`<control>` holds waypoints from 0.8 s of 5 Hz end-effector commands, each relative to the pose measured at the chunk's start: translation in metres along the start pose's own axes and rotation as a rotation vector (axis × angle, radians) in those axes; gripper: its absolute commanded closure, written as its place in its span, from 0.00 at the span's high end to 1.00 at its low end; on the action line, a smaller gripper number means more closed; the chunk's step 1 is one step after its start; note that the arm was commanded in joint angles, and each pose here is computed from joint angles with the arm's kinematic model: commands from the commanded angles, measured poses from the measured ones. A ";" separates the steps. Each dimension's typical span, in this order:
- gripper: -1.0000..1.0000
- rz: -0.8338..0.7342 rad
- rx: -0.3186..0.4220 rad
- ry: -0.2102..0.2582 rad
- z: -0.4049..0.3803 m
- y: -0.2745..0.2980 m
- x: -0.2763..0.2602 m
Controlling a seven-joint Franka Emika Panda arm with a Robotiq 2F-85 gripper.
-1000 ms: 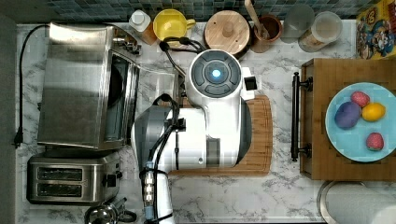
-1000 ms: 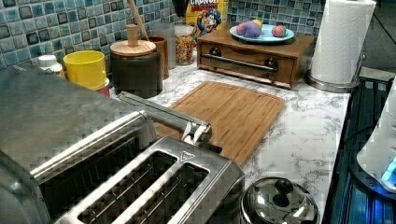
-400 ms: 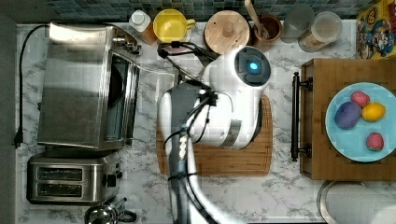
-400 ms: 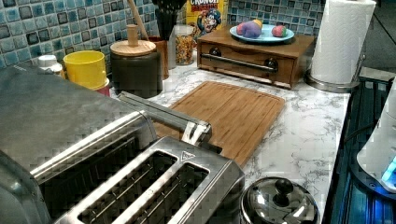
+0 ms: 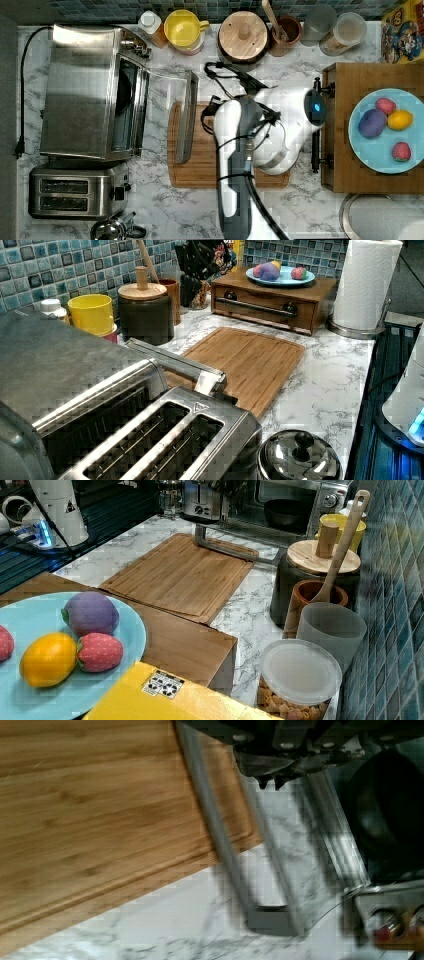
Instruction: Close the oven.
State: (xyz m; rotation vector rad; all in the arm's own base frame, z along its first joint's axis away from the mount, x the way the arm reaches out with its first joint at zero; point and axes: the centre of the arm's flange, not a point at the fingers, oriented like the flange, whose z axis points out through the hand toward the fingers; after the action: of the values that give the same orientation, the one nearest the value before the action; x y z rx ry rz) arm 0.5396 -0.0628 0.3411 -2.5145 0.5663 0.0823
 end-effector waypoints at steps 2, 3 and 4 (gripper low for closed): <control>0.00 -0.275 0.169 0.131 0.074 0.017 -0.003; 0.00 -0.287 0.172 0.153 0.102 0.035 0.013; 0.00 -0.289 0.167 0.196 0.112 0.040 0.018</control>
State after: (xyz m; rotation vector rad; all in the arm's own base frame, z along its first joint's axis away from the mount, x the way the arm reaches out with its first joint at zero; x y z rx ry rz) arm 0.5145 -0.0675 0.2136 -2.4446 0.3432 -0.1853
